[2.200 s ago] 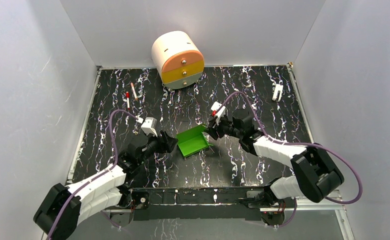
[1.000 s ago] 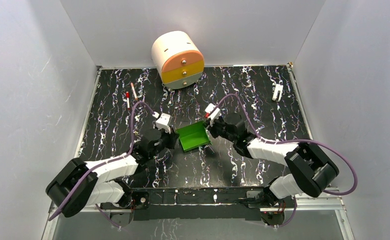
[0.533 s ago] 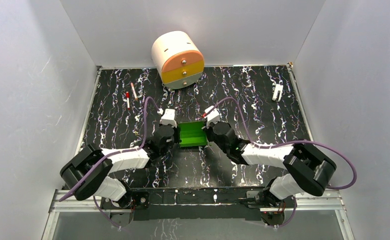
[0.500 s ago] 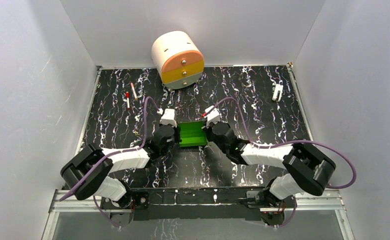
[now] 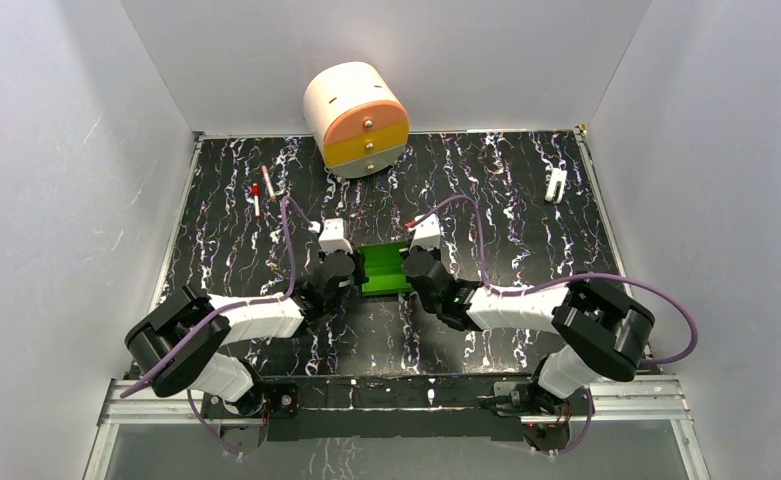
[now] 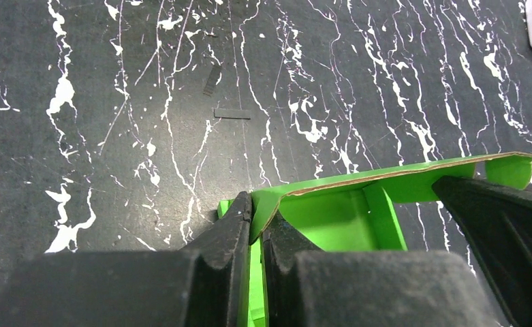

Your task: Fold the paper box

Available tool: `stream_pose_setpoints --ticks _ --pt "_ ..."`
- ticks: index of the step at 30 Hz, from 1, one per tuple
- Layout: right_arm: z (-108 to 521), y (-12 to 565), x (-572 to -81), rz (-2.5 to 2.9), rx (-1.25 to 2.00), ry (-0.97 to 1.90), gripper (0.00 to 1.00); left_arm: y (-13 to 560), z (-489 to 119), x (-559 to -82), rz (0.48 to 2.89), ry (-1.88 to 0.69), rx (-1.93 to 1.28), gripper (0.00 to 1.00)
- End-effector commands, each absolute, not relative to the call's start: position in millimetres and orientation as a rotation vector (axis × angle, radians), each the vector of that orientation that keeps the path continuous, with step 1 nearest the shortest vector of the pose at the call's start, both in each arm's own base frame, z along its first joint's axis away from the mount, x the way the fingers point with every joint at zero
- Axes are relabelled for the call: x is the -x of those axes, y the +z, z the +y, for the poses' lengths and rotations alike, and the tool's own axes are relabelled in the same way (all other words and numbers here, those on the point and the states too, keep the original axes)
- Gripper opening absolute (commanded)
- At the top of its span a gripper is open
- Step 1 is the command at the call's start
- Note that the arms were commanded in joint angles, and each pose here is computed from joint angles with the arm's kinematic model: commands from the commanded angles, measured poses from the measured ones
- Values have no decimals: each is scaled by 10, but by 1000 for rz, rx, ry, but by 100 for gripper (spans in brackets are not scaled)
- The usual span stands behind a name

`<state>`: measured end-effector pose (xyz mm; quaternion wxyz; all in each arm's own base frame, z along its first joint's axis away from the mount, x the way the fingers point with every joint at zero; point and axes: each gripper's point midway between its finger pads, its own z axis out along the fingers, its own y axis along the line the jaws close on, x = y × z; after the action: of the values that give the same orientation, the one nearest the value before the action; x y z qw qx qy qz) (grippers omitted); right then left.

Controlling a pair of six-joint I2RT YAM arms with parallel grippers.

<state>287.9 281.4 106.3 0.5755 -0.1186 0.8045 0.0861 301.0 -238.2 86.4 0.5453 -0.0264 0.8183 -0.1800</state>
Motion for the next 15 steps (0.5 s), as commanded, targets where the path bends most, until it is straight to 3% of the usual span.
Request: stream_pose_setpoints --ticks 1,15 --pt "3064 1149 -2781 1875 150 301 0 1164 -2718 -2953 1864 -649 122 3" --pt "2985 911 -2484 1891 49 209 2 908 -2578 -2763 1906 -607 112 3"
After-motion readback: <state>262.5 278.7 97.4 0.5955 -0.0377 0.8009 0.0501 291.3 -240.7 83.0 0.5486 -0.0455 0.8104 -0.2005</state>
